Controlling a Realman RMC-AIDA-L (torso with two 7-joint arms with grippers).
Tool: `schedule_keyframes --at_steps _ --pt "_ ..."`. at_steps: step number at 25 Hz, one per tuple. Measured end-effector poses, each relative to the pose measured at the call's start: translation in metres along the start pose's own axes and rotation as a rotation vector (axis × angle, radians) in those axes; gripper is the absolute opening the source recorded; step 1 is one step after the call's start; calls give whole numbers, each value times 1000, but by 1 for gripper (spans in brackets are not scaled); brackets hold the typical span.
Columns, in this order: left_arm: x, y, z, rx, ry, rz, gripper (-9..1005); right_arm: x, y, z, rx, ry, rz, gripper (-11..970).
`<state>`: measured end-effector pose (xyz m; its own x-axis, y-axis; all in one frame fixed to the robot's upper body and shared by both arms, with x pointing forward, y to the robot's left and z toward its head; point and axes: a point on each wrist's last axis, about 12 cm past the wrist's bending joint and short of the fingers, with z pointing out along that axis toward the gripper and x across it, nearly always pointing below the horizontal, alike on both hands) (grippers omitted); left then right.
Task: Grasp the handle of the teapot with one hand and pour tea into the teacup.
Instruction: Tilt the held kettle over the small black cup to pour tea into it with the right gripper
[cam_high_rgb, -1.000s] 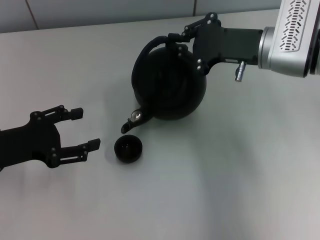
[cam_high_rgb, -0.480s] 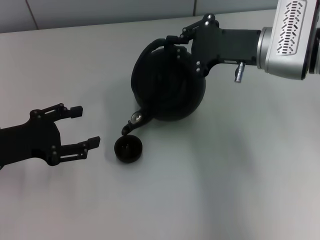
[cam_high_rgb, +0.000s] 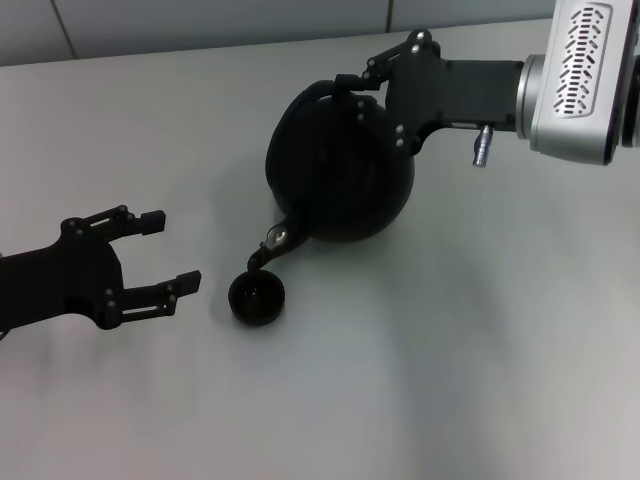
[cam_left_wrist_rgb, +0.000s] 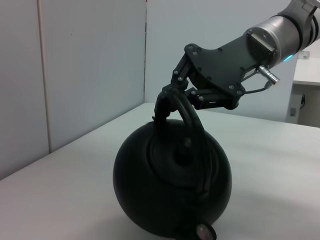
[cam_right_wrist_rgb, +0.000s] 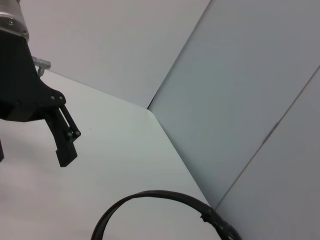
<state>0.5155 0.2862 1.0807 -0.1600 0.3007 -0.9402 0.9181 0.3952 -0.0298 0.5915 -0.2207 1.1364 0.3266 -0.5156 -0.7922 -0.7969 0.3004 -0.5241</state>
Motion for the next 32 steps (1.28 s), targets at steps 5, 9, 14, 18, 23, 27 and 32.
schedule_keyframes --at_steps 5,9,14,18,23,27,32 --pt "0 0 1 1 0 1 847 0 0 -1 0 5 -9 83" --pt "-1 1 1 -8 2 2 847 -1 -1 -1 -1 7 -18 83" --pt "-2 2 2 -7 1 5 847 -4 -1 -1 -5 7 -37 82" --pt "-2 2 3 -6 0 9 847 -5 0 -1 -13 12 -51 82" --pt "-2 2 2 -7 1 8 847 -7 2 1 -17 19 -65 82" --pt "-1 2 1 -9 3 7 847 -8 3 2 -20 25 -81 81" --pt "0 1 0 -10 4 8 846 -8 3 3 -22 30 -87 81"
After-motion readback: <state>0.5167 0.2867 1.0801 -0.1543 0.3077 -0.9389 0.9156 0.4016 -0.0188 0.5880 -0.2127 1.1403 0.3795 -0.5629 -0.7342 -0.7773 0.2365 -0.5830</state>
